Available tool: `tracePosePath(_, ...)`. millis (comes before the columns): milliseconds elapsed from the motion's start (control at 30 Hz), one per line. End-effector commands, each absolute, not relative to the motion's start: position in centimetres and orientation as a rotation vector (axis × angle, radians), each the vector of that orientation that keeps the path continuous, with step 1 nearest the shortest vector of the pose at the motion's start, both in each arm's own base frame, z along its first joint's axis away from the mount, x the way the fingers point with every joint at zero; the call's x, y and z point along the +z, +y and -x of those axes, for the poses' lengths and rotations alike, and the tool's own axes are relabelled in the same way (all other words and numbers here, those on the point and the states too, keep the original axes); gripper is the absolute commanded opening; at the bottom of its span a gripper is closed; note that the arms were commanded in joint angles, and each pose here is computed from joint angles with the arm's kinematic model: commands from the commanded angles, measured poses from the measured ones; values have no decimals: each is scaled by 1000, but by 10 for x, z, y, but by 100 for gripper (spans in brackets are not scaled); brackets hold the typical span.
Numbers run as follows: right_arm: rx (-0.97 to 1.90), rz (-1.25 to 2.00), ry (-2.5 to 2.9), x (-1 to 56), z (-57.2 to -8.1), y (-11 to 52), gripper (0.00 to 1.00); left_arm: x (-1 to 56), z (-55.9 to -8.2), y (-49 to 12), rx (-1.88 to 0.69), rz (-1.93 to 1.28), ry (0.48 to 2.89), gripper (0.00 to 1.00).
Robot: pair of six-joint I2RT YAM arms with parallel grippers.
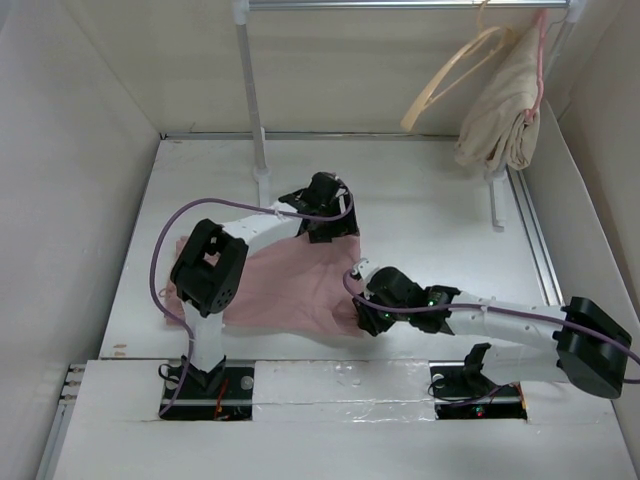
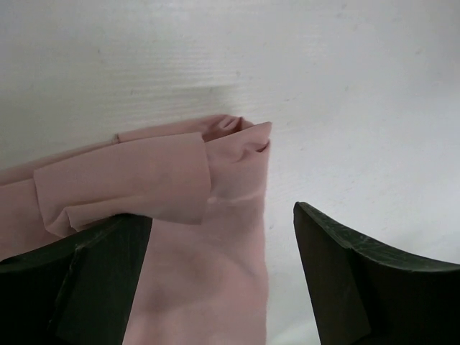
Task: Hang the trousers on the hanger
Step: Fold the trousers at the center of the board.
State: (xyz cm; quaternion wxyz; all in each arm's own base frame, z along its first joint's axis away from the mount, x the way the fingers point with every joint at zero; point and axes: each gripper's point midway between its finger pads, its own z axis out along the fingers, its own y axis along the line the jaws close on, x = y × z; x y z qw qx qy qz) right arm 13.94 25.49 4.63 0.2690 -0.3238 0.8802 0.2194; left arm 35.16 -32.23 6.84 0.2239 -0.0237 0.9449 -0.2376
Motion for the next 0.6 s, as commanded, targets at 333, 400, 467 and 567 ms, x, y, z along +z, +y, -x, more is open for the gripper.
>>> tracePosePath(333,888,953,2047,155,-140,313,0,197,-373,-319,-804,40,2357,72)
tracePosePath(400,908,1034,2058,148,-131,326,0,216,-373,-307,-817,55,2317,62)
tracePosePath(467,929,1119,2029,149,-123,336,0,230,-367,-291,-813,74,2290,32)
tracePosePath(567,981,1265,2072,121,-108,345,0,232,-364,-262,-786,138,2275,0)
